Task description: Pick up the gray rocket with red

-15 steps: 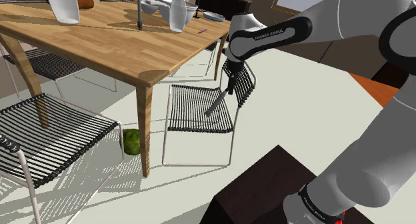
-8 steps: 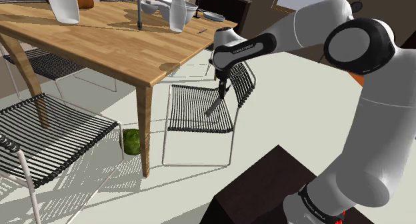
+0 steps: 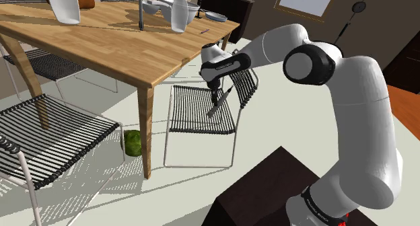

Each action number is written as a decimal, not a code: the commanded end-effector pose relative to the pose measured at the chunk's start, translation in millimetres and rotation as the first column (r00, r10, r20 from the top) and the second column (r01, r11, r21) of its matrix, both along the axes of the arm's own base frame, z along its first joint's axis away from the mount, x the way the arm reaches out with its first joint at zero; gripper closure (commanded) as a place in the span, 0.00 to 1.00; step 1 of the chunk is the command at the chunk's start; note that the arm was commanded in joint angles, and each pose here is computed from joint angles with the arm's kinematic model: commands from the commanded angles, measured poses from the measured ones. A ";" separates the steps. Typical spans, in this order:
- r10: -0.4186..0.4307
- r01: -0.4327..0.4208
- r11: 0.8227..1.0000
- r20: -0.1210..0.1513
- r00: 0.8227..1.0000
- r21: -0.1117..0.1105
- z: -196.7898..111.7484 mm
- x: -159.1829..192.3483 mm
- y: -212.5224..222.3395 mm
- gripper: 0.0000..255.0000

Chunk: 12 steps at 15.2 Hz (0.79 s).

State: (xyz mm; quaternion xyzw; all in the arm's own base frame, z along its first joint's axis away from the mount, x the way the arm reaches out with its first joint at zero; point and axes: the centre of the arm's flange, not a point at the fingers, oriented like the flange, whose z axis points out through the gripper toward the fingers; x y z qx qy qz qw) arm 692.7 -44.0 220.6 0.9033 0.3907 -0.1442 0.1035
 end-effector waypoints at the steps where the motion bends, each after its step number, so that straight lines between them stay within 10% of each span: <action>1: 0.030 -0.030 0.999 -0.020 0.999 -0.013 -24.6 14.1 -0.7 0.00; 12: 0.048 -0.049 0.999 -0.032 0.998 -0.021 -79.6 23.4 -0.9 0.00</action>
